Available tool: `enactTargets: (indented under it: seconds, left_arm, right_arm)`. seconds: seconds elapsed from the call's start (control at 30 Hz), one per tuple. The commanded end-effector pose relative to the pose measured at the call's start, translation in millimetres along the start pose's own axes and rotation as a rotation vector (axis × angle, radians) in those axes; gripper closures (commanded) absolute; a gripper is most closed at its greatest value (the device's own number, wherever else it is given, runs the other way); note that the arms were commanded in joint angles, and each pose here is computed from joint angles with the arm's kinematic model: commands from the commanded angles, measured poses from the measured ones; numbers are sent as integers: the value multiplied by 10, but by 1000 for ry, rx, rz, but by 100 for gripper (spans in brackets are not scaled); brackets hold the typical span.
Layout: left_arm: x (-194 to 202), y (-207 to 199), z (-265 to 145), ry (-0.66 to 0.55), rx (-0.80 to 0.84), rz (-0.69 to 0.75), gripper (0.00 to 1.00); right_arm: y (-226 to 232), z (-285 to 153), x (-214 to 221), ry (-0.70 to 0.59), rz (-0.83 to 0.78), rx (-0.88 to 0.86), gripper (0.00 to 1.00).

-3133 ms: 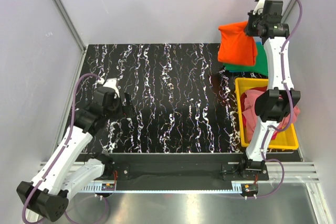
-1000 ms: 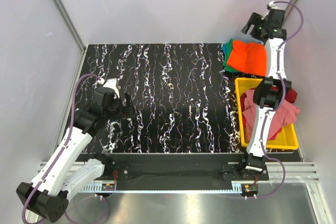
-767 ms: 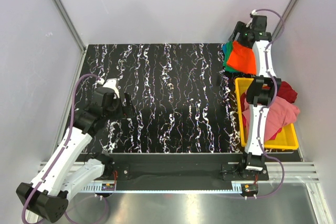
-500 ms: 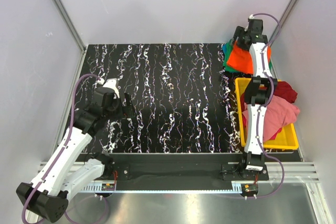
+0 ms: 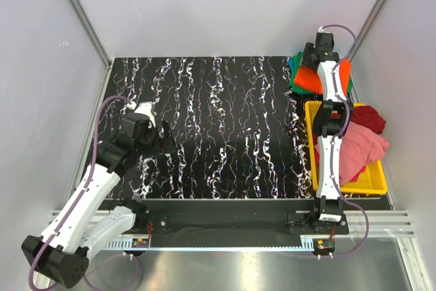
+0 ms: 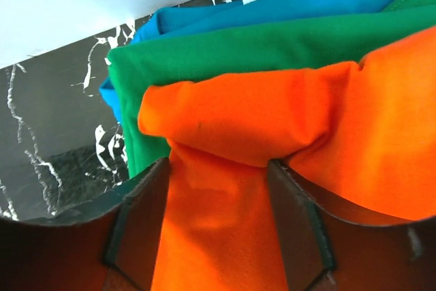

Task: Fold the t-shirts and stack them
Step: Neatly place the folded tshirt to the corner

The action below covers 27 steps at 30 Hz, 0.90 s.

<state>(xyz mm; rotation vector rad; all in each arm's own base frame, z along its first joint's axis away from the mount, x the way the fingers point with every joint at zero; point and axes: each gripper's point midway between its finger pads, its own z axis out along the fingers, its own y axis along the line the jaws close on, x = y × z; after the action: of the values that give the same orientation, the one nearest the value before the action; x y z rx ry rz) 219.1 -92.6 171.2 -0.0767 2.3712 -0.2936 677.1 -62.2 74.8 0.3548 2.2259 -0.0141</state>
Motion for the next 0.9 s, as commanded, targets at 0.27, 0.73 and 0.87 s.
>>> enactTargets:
  seconds: [0.27,0.73,0.87]
  left_arm:
    - [-91,-25,28,-38,12,9,4]
    - [-117,-27,1,-53,19,4,4]
    - [-139,-22,-27,-67,21,2,4]
  right_arm:
    - [231,-48,-436,-163,12,-36,73]
    - [628,-1000,-1394,-379,-30,-164,2]
    - [781,-1640,-1736,-437,31,-254,2]
